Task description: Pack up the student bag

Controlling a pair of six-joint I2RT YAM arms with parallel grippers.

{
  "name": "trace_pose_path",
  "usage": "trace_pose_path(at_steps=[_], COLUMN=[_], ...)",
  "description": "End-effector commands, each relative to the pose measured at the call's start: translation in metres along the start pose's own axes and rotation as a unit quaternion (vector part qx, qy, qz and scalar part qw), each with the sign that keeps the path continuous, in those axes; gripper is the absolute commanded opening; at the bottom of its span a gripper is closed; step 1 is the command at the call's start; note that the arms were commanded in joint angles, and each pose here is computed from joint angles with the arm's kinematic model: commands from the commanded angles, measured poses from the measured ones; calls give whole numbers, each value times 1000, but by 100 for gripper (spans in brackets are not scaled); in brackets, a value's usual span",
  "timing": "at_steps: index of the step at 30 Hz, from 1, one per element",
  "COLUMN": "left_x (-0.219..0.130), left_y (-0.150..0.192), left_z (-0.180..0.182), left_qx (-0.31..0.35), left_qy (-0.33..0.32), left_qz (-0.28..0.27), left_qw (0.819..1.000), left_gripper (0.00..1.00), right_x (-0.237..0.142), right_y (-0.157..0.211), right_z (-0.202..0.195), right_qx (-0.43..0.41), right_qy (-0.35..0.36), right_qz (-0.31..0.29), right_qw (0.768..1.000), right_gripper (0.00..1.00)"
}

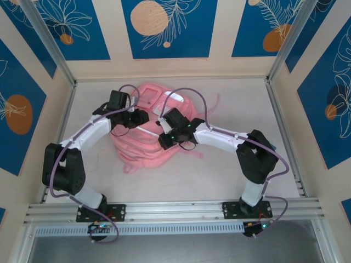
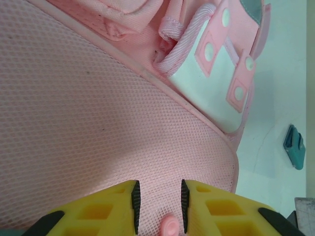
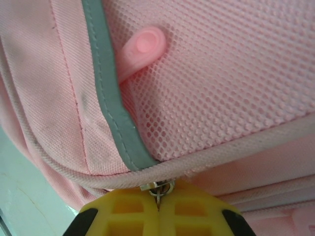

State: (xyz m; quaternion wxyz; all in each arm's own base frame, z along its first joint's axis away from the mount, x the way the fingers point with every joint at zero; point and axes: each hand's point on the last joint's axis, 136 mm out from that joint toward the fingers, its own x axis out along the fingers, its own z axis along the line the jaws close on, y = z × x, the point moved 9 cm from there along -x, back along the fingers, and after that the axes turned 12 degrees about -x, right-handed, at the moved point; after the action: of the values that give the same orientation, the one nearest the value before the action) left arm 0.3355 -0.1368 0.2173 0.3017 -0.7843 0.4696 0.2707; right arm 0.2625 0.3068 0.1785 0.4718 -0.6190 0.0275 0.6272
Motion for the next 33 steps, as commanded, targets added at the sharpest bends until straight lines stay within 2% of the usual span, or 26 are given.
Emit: trace_pose_path(at_steps=[1,6,11,19,25,32,33], left_x=[9,28,48,74,85,78,73], left_y=[-2,-2,-2,5,8,5,4], left_z=[-12,-14,-16,1,11,1,-3], left_qx=[8,2,-11,-57,-88,-95,-93], left_qy=[20,-4,-41,-111,-106,-70,-62], left_qz=[10,13,1,-4,-4,-5,-6], left_qw=[1000,1000,999,992,990,993,994], left_gripper=[27,22,12,3,2,6,9], right_x=[-11,-23,-24,-20,-17,-24,-29], right_y=[-12,0,15,24,7,9,12], right_z=[2,12,17,45,68,57,53], right_qx=[-8,-22,-30,-45,-1,43,54], right_qy=[6,-28,-33,-55,-144,-118,-114], right_qz=[-33,-17,8,24,-38,-58,-64], right_qw=[999,999,999,997,989,990,990], right_gripper=[0,0,0,0,0,1,5])
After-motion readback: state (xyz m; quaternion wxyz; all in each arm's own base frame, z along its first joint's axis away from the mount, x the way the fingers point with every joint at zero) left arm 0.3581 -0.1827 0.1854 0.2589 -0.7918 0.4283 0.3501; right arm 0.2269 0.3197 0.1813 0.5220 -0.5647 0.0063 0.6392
